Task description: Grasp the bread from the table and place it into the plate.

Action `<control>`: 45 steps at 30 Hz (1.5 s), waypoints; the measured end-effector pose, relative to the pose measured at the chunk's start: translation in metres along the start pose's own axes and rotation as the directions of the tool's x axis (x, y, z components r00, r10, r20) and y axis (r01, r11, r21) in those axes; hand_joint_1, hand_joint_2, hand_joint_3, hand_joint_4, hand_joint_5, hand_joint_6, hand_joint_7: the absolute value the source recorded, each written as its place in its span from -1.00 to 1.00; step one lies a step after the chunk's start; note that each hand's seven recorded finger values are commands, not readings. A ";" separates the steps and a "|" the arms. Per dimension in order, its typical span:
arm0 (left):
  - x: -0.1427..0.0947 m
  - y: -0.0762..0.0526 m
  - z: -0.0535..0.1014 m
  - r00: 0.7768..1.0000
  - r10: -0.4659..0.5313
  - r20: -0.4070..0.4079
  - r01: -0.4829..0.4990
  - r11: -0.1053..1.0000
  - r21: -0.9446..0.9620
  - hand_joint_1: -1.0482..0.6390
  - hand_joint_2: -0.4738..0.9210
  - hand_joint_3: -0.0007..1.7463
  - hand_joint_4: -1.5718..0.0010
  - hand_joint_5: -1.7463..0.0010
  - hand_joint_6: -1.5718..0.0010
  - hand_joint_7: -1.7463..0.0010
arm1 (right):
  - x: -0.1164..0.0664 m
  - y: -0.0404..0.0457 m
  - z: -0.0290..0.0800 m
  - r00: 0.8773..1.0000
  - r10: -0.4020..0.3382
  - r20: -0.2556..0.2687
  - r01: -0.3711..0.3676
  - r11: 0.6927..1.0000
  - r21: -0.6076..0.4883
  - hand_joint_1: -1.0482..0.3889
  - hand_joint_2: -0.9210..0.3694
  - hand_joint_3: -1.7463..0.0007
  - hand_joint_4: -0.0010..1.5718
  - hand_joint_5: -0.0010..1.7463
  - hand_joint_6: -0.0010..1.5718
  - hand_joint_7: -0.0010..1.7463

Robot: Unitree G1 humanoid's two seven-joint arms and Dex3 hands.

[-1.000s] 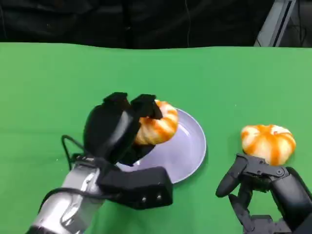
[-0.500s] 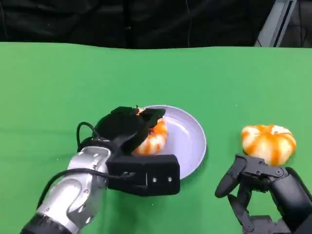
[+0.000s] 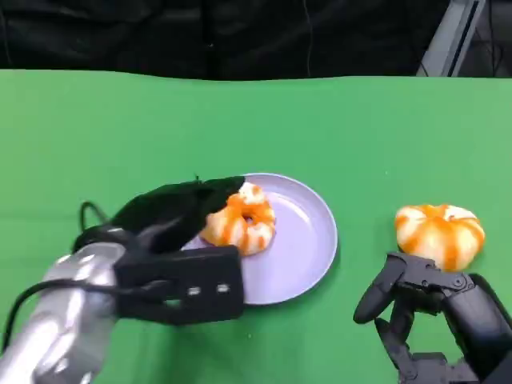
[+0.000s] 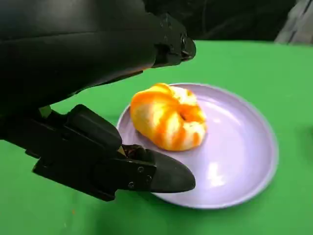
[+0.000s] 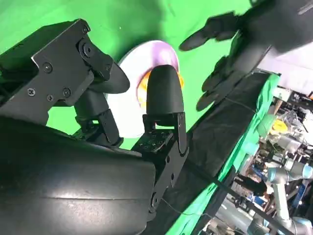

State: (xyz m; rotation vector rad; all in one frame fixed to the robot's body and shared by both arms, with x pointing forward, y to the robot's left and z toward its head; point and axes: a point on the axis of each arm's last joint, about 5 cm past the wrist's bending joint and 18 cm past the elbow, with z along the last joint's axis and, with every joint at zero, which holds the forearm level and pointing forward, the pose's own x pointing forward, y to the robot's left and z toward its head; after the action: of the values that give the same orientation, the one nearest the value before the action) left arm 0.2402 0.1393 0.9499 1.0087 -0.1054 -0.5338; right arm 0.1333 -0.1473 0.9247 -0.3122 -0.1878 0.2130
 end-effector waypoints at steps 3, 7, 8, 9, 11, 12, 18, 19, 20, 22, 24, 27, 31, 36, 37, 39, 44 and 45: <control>-0.017 0.003 -0.006 0.996 0.073 0.050 -0.067 0.992 -0.109 -0.32 1.00 -0.67 0.40 0.66 0.49 0.81 | 0.000 0.0004 0.000 1.000 0.001 0.000 -0.001 1.000 0.003 0.53 -0.18 -0.43 0.03 0.90 -0.08 0.60; -0.041 -0.003 -0.017 0.972 0.226 0.058 -0.205 0.945 -0.254 -0.12 1.00 -0.71 0.13 0.43 0.18 0.75 | 0.000 0.0005 0.000 1.000 0.002 0.000 -0.002 1.000 0.003 0.53 -0.17 -0.43 0.01 0.89 -0.09 0.60; -0.047 -0.006 -0.019 0.963 0.265 0.052 -0.238 0.924 -0.299 -0.07 1.00 -0.71 0.10 0.37 0.11 0.75 | 0.000 0.0004 0.000 1.000 0.002 -0.001 -0.002 1.000 0.003 0.53 -0.17 -0.43 0.01 0.89 -0.09 0.60; -0.053 -0.010 -0.021 0.951 0.307 0.039 -0.275 0.896 -0.349 -0.03 1.00 -0.70 0.08 0.27 0.03 0.76 | 0.000 0.0005 0.000 1.000 0.002 0.000 -0.002 1.000 0.003 0.52 -0.18 -0.42 0.02 0.90 -0.09 0.60; -0.063 -0.018 -0.025 0.934 0.356 0.014 -0.320 0.856 -0.406 0.05 1.00 -0.66 0.07 0.07 -0.10 0.75 | 0.000 0.0004 0.000 1.000 0.002 -0.001 -0.002 1.000 0.002 0.52 -0.18 -0.42 0.02 0.90 -0.09 0.60; -0.068 -0.021 -0.027 0.928 0.374 0.004 -0.337 0.840 -0.426 0.11 0.96 -0.58 0.04 -0.03 -0.18 0.69 | 0.000 0.0004 0.000 1.000 0.002 0.000 -0.002 1.000 0.002 0.51 -0.18 -0.42 0.02 0.90 -0.10 0.60; -0.098 -0.043 -0.032 0.882 0.465 -0.081 -0.423 0.705 -0.569 0.29 0.50 0.30 -0.15 -0.79 -0.12 -0.39 | 0.000 0.0002 0.001 1.000 0.002 0.001 -0.002 1.000 0.001 0.51 -0.18 -0.41 0.04 0.90 -0.09 0.60; -0.102 -0.047 -0.033 0.876 0.472 -0.100 -0.435 0.682 -0.589 0.30 0.48 0.34 -0.13 -0.85 -0.09 -0.50 | 0.000 -0.0001 0.001 1.000 0.001 0.000 -0.001 1.000 0.000 0.51 -0.18 -0.41 0.03 0.90 -0.09 0.60; -0.106 -0.051 -0.033 0.864 0.487 -0.124 -0.454 0.651 -0.608 0.30 0.46 0.36 -0.12 -0.89 -0.07 -0.58 | 0.000 -0.0005 0.000 1.000 0.000 -0.001 0.000 1.000 -0.001 0.51 -0.18 -0.42 0.03 0.90 -0.09 0.60; -0.110 -0.058 -0.030 0.835 0.523 -0.170 -0.495 0.580 -0.648 0.30 0.45 0.40 -0.09 -0.94 -0.04 -0.67 | 0.000 -0.0017 0.000 1.000 -0.003 -0.003 0.003 1.000 -0.004 0.52 -0.19 -0.42 0.03 0.89 -0.09 0.59; -0.110 -0.063 -0.027 0.816 0.543 -0.197 -0.515 0.528 -0.675 0.30 0.38 0.52 -0.05 -0.99 0.03 -0.78 | 0.000 -0.0023 0.000 1.000 -0.003 -0.003 0.003 1.000 -0.005 0.51 -0.19 -0.41 0.02 0.89 -0.09 0.59; -0.107 -0.068 -0.031 0.801 0.571 -0.180 -0.508 0.490 -0.709 0.29 0.33 0.57 -0.08 -1.00 0.03 -0.82 | 0.000 -0.0028 -0.001 1.000 0.001 -0.004 -0.001 1.000 -0.007 0.53 -0.18 -0.43 0.03 0.90 -0.08 0.60; -0.104 -0.075 -0.038 0.801 0.575 -0.166 -0.499 0.488 -0.716 0.29 0.29 0.61 -0.08 -1.00 0.01 -0.80 | 0.000 -0.0034 -0.001 1.000 0.002 0.001 -0.002 1.000 -0.011 0.53 -0.17 -0.44 0.03 0.90 -0.08 0.60; -0.101 -0.074 -0.036 0.794 0.591 -0.141 -0.499 0.501 -0.707 0.31 0.23 0.65 -0.08 -1.00 -0.01 -0.78 | 0.000 -0.0039 -0.001 1.000 0.006 0.003 -0.006 1.000 -0.015 0.54 -0.18 -0.42 0.04 0.94 -0.08 0.59; -0.101 -0.075 -0.036 0.793 0.594 -0.137 -0.498 0.502 -0.706 0.31 0.22 0.65 -0.08 -1.00 0.00 -0.78 | 0.000 -0.0041 -0.001 1.000 0.008 0.002 -0.008 1.000 -0.016 0.54 -0.19 -0.42 0.03 0.94 -0.08 0.59; -0.101 -0.076 -0.037 0.792 0.595 -0.135 -0.498 0.503 -0.706 0.32 0.22 0.65 -0.07 -0.99 -0.01 -0.77 | 0.000 -0.0044 -0.001 1.000 0.013 0.002 -0.013 1.000 -0.019 0.54 -0.19 -0.42 0.02 0.93 -0.08 0.59; -0.101 -0.078 -0.037 0.796 0.592 -0.130 -0.499 0.517 -0.696 0.29 0.22 0.64 -0.06 -0.97 -0.02 -0.74 | -0.001 -0.0052 -0.002 1.000 0.014 -0.001 -0.014 1.000 -0.021 0.56 -0.20 -0.41 0.02 0.92 -0.09 0.59; -0.101 -0.078 -0.037 0.795 0.592 -0.130 -0.499 0.517 -0.695 0.29 0.23 0.63 -0.06 -0.97 -0.02 -0.73 | -0.001 -0.0052 -0.002 1.000 0.014 -0.001 -0.014 1.000 -0.021 0.56 -0.21 -0.40 0.03 0.92 -0.09 0.58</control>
State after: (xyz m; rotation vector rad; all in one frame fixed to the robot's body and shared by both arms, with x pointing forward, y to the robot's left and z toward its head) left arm 0.1357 0.1835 0.8813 0.1322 -0.3003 -0.0079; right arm 0.1337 -0.1529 0.9245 -0.3344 -0.1869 0.2247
